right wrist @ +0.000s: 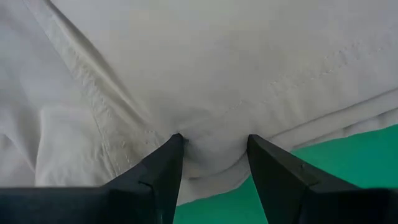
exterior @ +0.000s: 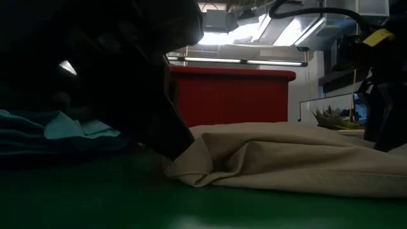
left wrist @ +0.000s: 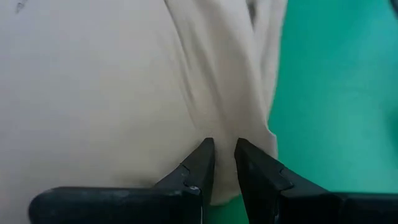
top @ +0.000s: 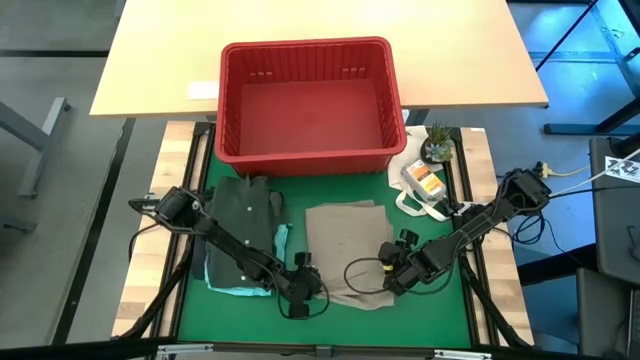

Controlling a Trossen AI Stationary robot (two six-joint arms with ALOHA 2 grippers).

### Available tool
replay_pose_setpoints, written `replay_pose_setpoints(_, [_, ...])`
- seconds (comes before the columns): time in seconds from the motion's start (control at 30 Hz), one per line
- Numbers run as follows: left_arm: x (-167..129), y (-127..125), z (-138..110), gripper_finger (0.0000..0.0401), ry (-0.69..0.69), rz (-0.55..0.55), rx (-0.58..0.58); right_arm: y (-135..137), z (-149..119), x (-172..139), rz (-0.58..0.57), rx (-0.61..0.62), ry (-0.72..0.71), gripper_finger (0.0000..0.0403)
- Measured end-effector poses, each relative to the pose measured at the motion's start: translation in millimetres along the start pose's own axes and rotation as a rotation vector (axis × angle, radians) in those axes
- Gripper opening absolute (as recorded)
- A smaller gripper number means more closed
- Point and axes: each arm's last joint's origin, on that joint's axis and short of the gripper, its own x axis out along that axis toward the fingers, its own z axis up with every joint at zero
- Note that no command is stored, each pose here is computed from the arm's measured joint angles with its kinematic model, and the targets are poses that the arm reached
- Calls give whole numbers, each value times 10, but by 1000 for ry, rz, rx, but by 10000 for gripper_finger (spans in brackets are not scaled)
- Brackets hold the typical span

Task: Fold Laundry from Bin
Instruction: Fold the brown shorts from the red laundry bin, then stack the folded brown shorts on top of the folded green polo shirt

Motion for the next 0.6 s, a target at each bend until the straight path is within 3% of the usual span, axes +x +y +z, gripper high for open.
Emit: replay_pose_setpoints(0.6, [-718,117,521,64,-151,-62,-73,157,330,-578,-34,-45,39,183])
